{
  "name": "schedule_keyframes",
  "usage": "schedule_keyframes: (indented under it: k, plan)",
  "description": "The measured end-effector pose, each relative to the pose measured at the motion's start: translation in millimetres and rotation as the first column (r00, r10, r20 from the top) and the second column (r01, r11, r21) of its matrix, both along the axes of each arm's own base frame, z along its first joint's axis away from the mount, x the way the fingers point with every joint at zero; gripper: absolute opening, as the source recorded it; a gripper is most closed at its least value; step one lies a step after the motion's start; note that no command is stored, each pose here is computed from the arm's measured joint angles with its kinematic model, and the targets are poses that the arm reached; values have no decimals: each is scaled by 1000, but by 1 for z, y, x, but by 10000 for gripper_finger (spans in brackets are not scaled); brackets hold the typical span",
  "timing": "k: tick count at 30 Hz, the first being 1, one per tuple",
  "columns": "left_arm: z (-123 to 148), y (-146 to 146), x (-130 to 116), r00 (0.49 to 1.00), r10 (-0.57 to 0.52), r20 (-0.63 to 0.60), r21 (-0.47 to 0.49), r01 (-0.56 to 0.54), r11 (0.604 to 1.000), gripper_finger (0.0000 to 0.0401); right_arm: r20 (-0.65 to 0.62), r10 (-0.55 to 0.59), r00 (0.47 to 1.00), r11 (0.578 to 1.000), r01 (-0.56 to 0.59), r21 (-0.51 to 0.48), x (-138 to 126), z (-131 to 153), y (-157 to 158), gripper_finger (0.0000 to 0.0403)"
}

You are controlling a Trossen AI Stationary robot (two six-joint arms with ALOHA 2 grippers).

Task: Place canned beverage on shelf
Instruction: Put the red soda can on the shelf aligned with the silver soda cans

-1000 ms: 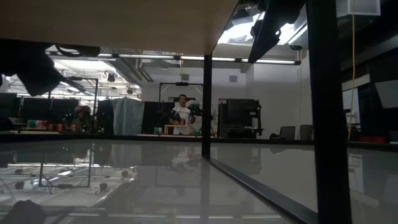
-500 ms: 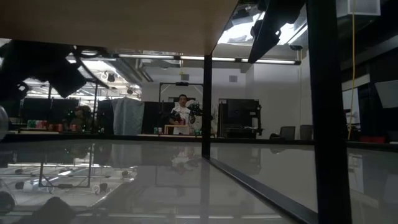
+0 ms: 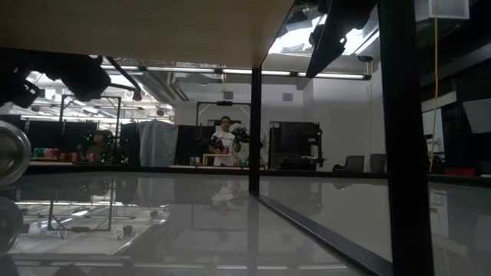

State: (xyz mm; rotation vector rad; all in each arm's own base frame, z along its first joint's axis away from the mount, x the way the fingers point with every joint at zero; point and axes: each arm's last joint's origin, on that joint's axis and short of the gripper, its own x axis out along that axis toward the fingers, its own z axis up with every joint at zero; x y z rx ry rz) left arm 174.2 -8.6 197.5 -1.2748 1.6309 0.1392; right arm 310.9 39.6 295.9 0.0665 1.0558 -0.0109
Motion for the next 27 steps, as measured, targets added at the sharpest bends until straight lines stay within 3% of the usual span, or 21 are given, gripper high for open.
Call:
schedule_keyframes:
  k: [10,19,27]
  plan:
    - [-11,-17,-5,997,-67,-37,5,67,998,353,0,0,1000,1000,0,0,0,0,0,386]
    - [-19,-13,-7,999,-24,-39,-10,24,1000,352,0,0,1000,1000,0,0,0,0,0,386]
    - [-21,5,4,995,66,72,90,-72,993,352,0,0,1000,1000,0,0,0,0,0,386]
